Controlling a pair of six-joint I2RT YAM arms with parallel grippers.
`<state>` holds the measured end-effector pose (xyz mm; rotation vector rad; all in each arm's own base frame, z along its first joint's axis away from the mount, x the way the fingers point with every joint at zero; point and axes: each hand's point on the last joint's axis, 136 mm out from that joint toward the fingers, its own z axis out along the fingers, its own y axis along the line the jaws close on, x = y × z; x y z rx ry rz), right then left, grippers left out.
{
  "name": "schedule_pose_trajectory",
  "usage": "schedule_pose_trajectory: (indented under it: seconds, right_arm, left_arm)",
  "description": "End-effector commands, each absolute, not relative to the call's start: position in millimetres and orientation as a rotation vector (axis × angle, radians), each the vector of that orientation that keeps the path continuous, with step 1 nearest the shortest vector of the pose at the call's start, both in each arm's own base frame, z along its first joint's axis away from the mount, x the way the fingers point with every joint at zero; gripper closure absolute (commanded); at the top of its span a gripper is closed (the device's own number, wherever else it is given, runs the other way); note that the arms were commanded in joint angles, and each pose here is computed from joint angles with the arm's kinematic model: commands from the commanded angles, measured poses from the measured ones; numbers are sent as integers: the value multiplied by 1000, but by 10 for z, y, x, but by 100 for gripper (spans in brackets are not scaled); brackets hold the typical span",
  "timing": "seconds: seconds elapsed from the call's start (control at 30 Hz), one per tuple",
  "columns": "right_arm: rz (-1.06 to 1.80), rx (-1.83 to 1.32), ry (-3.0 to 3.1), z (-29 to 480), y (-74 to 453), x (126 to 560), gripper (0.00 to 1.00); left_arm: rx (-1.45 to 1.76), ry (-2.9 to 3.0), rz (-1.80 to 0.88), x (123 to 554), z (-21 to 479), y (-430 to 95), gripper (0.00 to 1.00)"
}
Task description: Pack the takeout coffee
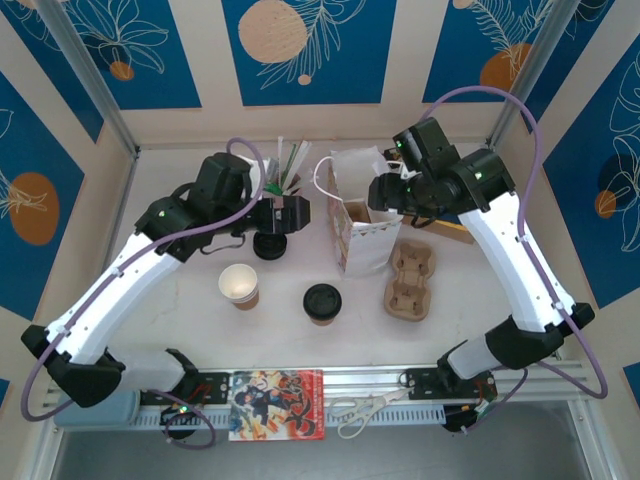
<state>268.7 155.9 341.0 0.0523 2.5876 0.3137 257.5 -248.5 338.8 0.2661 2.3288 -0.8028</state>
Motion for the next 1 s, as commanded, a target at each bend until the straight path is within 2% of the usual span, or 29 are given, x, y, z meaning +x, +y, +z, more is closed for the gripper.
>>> schedule_pose_trajectory:
  seconds: [0.0, 0.33, 0.57, 0.73, 0.97]
  right_arm:
    - [282, 110, 2601, 3376, 1530, 2502, 33]
    - [268, 53, 2712, 3006, 1985, 2145, 33]
    - [239, -55, 2842, 2564, 2450, 1920, 32]
    - [144, -131, 2921, 2256, 2703, 1808, 24]
    - [5, -68, 3032, 1890, 2792, 1686, 22]
  left_arm:
    - [255, 2359, -743, 2451, 3284, -2299, 0]
    - [204, 2467, -641, 2122, 2802, -1889, 0]
    - [139, 2539, -559, 1843, 2495, -1540, 0]
    - [103, 2559, -545, 1662, 2396, -1366, 0]
    - [62, 2562, -559, 1498, 2371, -1235, 0]
